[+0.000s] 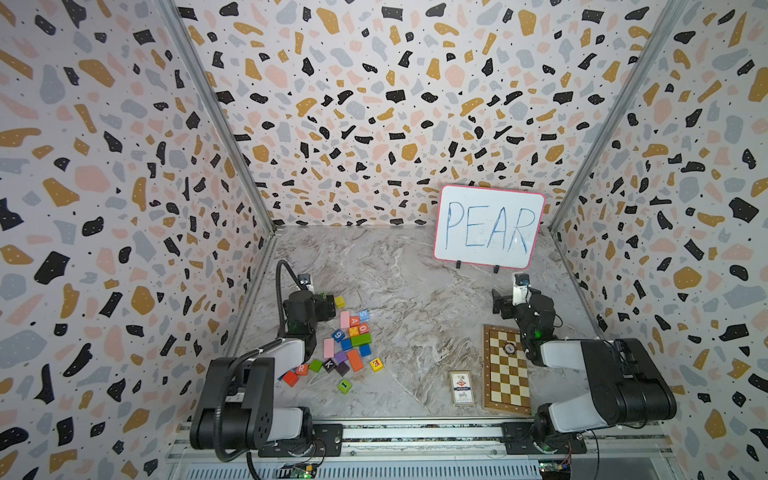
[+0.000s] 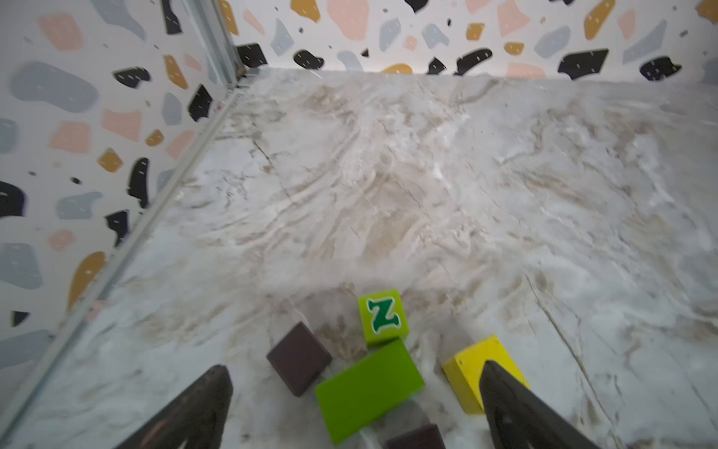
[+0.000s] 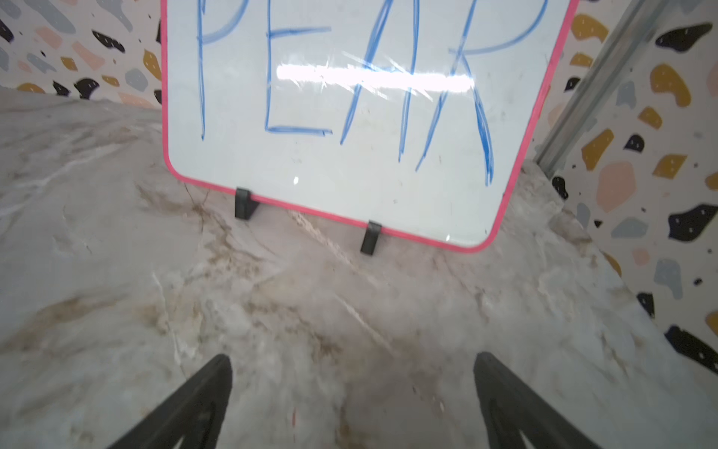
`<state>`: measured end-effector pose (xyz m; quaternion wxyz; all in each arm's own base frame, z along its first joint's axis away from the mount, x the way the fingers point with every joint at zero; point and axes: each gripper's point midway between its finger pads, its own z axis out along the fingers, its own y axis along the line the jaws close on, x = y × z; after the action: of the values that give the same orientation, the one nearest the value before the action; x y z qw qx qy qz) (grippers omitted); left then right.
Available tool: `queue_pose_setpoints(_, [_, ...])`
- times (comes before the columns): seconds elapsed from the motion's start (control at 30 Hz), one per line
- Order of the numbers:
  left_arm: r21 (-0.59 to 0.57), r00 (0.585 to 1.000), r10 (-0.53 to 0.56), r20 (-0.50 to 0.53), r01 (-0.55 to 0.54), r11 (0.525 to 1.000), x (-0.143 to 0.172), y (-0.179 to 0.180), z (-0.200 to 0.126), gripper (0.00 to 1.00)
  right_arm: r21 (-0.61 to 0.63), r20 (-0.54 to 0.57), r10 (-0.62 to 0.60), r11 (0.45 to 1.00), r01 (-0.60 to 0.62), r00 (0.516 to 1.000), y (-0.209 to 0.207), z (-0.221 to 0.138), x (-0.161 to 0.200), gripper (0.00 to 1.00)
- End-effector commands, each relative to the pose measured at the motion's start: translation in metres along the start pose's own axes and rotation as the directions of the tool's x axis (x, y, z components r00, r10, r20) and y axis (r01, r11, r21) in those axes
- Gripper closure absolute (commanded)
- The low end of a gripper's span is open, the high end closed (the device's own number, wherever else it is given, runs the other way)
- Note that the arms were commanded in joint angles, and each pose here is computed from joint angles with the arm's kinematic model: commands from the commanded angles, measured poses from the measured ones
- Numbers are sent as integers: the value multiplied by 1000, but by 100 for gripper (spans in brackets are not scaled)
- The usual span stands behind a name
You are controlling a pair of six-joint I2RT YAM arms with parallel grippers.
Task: Spell the uppercase word “pear” with letter blocks
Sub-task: Pick up the letter block from the center of the board.
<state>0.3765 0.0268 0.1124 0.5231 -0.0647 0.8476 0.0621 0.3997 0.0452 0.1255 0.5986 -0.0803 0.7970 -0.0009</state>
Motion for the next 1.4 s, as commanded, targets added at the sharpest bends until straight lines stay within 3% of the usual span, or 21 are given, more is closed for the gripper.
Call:
queue_pose_setpoints(0.0, [-102, 997, -64, 31, 67, 993, -30, 19, -16, 1, 35, -73, -29, 999, 31, 997, 9, -1, -11, 2])
queue_pose_setpoints(0.13, [-130, 992, -128, -23, 124, 984, -43, 20, -31, 1, -3, -63, -26, 1000, 26, 998, 44, -11, -35, 3])
queue_pose_setpoints(0.27, [-108, 978, -173, -121, 160, 981, -47, 5, -51, 1, -21, -140, 16, 1000, -19, 990, 83, -21, -48, 1])
queue_pose_setpoints(0.4, [-59, 951, -184, -250, 174, 983, -37, -15, -76, 0, -62, -277, 26, 997, -45, 961, 117, -35, -35, 1])
queue_pose_setpoints(0.53, [29, 928, -142, -344, 162, 986, -24, -40, -98, 1, -183, -346, -16, 982, -51, 938, 156, -60, -16, 0])
queue_pose_setpoints(0.7, [125, 910, -83, -407, 145, 981, -6, -70, -124, 1, -182, -416, -13, 981, -69, 909, 150, -75, 4, 0])
queue_pose_setpoints(0.87, [160, 883, -60, -465, 151, 975, 10, -76, -133, 1, -301, -421, -57, 950, -80, 905, 171, -90, 14, 0])
queue_pose_setpoints(1.07, [179, 824, -34, -566, 163, 970, 34, -81, -141, 0, -429, -390, -155, 903, -31, 908, 207, -100, 19, 0])
queue_pose_setpoints(1.37, [177, 769, -37, -639, 194, 965, 51, -86, -147, 6, -576, -347, -232, 818, -11, 909, 252, -109, 20, 1])
